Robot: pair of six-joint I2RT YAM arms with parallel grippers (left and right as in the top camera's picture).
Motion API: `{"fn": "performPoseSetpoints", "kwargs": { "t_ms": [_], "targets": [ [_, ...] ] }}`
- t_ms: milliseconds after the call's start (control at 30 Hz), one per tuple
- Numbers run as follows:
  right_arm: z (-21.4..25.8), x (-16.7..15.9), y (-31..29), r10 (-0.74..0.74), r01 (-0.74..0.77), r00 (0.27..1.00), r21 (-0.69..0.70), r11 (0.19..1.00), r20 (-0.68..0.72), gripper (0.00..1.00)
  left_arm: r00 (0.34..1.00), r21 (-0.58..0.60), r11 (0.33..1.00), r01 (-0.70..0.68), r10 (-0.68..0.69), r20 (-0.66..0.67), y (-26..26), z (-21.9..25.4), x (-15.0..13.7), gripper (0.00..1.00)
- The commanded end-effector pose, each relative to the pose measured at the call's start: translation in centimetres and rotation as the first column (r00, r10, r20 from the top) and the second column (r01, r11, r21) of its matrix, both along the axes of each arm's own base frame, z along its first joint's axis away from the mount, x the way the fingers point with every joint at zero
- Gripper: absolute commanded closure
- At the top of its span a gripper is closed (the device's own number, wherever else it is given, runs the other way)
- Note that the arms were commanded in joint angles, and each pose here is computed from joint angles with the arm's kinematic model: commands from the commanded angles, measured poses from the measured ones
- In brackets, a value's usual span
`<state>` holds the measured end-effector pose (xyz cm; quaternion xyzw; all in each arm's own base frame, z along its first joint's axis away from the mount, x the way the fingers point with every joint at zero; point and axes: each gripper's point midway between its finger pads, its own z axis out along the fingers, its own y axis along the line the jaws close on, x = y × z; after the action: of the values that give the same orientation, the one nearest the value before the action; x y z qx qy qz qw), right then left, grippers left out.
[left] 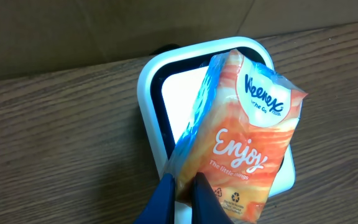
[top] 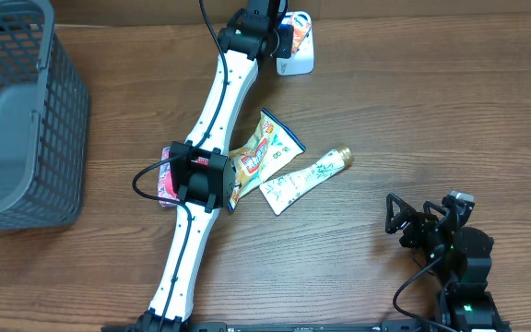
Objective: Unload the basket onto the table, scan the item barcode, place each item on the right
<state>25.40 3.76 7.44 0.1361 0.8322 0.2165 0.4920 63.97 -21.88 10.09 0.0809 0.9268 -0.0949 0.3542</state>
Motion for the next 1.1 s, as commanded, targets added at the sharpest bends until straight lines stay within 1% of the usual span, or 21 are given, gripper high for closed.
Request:
{"fn": "performPoseSetpoints", "kwargs": {
  "t_ms": [0, 100, 200, 433, 567, 733, 833, 900, 933, 1000, 1033, 1067],
  "targets": [
    [-0.3, -0.1, -0.2, -0.010, 0.010, 1.000, -0.003, 1.000, -0.002, 0.00, 1.000, -0.021, 1.000, 0.022, -0.022, -0.002, -0.8, 0.8, -0.5, 0.96],
    [-0.3, -0.1, -0.2, -0.011, 0.011, 1.000, -0.003, 1.000, -0.002, 0.00, 0.996, -0.053, 0.995, 0.085, -0.086, -0.025, -2.3, 0.8, -1.4, 0.96],
    [-0.3, -0.1, -0.2, -0.010, 0.010, 1.000, -0.003, 1.000, -0.002, 0.00, 0.983, -0.063, 0.982, 0.178, -0.181, -0.035, -4.4, 0.8, -2.7, 0.96],
    [-0.3, -0.1, -0.2, -0.010, 0.010, 1.000, -0.003, 1.000, -0.002, 0.00, 0.938, -0.024, 0.943, 0.332, -0.333, -0.094, -9.3, -0.2, -6.7, 0.96],
    [-0.3, -0.1, -0.2, -0.010, 0.010, 1.000, -0.003, 1.000, -0.002, 0.00, 0.920, -0.019, 0.930, 0.368, -0.366, -0.141, -11.1, -0.9, -8.8, 0.96],
    [-0.1, 0.0, -0.2, -0.010, 0.010, 1.000, -0.002, 1.000, 0.006, 0.00, 0.902, -0.031, 0.921, 0.389, -0.388, -0.187, -11.8, -1.4, -10.4, 0.96],
    [1.0, 0.2, 0.7, 0.038, -0.039, 0.998, 0.019, 0.999, 0.042, 0.00, 0.897, -0.054, 0.919, 0.391, -0.393, -0.200, -11.9, -0.7, -10.9, 0.96],
    [2.6, 0.5, 1.7, 0.093, -0.097, 0.991, 0.037, 0.995, 0.094, 0.00, 0.897, -0.061, 0.917, 0.395, -0.399, -0.190, -11.8, 0.9, -11.4, 0.96],
    [3.5, 0.7, 2.0, 0.112, -0.118, 0.986, 0.040, 0.992, 0.128, 0.00, 0.901, -0.059, 0.917, 0.394, -0.398, -0.174, -11.6, 2.3, -11.5, 0.92],
    [5.8, 1.0, 3.0, 0.166, -0.179, 0.961, 0.041, 0.983, 0.221, 0.00, 0.917, -0.034, 0.926, 0.376, -0.378, -0.125, -11.0, 5.3, -11.3, 0.72],
    [7.0, 1.0, 3.3, 0.186, -0.203, 0.946, 0.036, 0.979, 0.266, 0.00, 0.930, -0.010, 0.934, 0.357, -0.357, -0.088, -10.3, 7.4, -11.2, 0.59],
    [8.0, 1.1, 3.6, 0.200, -0.219, 0.933, 0.030, 0.975, 0.300, 0.00, 0.940, 0.012, 0.942, 0.337, -0.336, -0.054, -9.7, 9.2, -11.0, 0.29]
  ]
}}
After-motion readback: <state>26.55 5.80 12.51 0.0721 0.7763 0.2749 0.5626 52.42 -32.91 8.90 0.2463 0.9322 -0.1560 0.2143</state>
